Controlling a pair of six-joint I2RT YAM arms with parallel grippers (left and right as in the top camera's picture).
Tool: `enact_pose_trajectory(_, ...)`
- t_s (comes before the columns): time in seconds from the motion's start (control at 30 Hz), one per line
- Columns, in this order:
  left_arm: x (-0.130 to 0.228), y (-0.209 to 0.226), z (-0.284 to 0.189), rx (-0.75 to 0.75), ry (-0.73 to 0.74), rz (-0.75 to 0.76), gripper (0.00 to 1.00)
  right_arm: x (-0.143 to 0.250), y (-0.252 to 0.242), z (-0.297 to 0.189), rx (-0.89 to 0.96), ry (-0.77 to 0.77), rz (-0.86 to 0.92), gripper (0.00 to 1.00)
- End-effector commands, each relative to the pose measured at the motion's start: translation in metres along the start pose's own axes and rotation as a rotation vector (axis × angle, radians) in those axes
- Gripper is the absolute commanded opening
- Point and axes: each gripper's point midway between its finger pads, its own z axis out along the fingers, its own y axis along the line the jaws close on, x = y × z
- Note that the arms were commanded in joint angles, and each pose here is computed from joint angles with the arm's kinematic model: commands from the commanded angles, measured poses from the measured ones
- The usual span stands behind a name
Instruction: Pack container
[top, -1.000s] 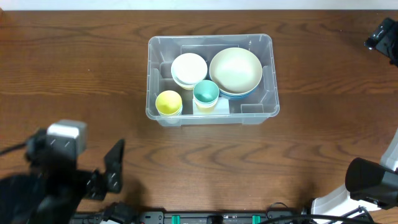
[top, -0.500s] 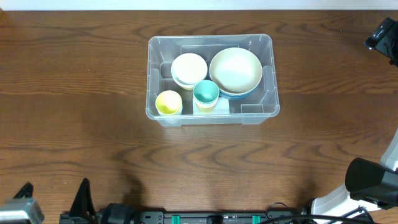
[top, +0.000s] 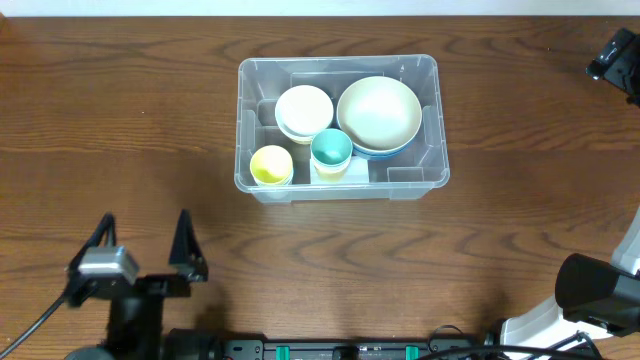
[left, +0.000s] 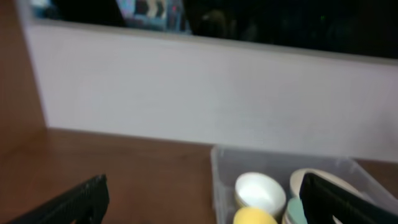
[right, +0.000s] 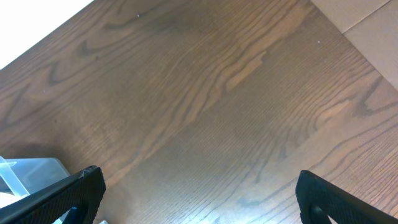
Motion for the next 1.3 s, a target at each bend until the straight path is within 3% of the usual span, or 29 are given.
enact_pose_trajectory(0.0, 0.021, -0.011, 0.016, 0.080, -0.033, 0.006, 0.98, -0.004, -0.004, -0.011, -0.003, -0.029, 0.023, 0.99)
enact_pose_trajectory(0.63, 0.102, -0.024, 0.053, 0.219, -0.117, 0.017, 0.98, -0.004, -0.004, -0.011, -0.003, -0.029, 0.023, 0.99)
enact_pose_trajectory(1.27, 0.188, -0.012, 0.065, 0.190, 0.090, 0.094, 0.98, -0.004, -0.004, -0.011, -0.003, -0.029, 0.023, 0.99)
